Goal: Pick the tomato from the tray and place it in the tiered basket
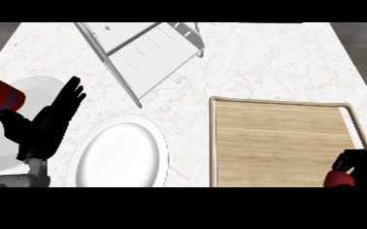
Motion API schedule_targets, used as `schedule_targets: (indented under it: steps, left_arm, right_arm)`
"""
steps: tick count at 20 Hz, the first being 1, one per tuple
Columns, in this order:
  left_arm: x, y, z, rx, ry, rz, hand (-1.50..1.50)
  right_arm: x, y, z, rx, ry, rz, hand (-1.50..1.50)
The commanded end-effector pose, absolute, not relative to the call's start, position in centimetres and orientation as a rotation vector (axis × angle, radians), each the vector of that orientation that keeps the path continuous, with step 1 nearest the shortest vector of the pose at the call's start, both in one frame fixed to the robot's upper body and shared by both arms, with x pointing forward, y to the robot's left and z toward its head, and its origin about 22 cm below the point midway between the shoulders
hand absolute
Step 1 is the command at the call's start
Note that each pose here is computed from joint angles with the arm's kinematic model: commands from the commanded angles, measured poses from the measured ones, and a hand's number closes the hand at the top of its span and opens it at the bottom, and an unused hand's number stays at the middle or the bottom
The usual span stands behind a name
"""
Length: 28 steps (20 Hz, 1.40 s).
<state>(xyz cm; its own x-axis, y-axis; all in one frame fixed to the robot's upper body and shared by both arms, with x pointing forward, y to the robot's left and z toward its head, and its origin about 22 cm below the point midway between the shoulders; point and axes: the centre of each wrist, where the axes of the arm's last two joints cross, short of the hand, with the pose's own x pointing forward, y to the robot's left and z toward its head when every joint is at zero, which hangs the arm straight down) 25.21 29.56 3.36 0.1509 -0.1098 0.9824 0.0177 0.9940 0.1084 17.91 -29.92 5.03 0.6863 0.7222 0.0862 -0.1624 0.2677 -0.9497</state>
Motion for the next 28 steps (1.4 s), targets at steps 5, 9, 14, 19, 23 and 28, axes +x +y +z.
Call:
schedule_targets:
  steps: [5,9,14,19,23,28]
  left_arm:
    - [26.0,28.6,3.7,0.072,-1.415,-0.094,0.00]
    - [25.5,29.0,3.3,0.049,-1.416,-0.106,0.00]
    - [26.1,28.4,4.1,0.093,-1.413,-0.105,0.00]
    - [25.9,29.6,2.4,0.077,-1.414,-0.095,0.00]
    - [25.7,27.3,4.0,0.063,-1.417,-0.101,0.00]
    - [27.1,28.5,4.9,0.054,-1.417,-0.115,0.00]
  right_arm:
    - [16.3,-18.1,4.9,-1.244,-0.697,0.723,1.50]
    - [17.3,-14.2,6.9,-1.347,-0.873,0.657,1.50]
    - [17.1,-11.7,11.8,-1.311,-1.276,0.393,1.50]
    - [16.7,-7.4,16.0,-1.308,-1.469,0.320,1.50]
    - [17.6,-5.7,18.1,-1.279,-1.483,0.370,1.50]
    - [20.1,-3.9,20.8,-1.201,-1.510,0.402,1.50]
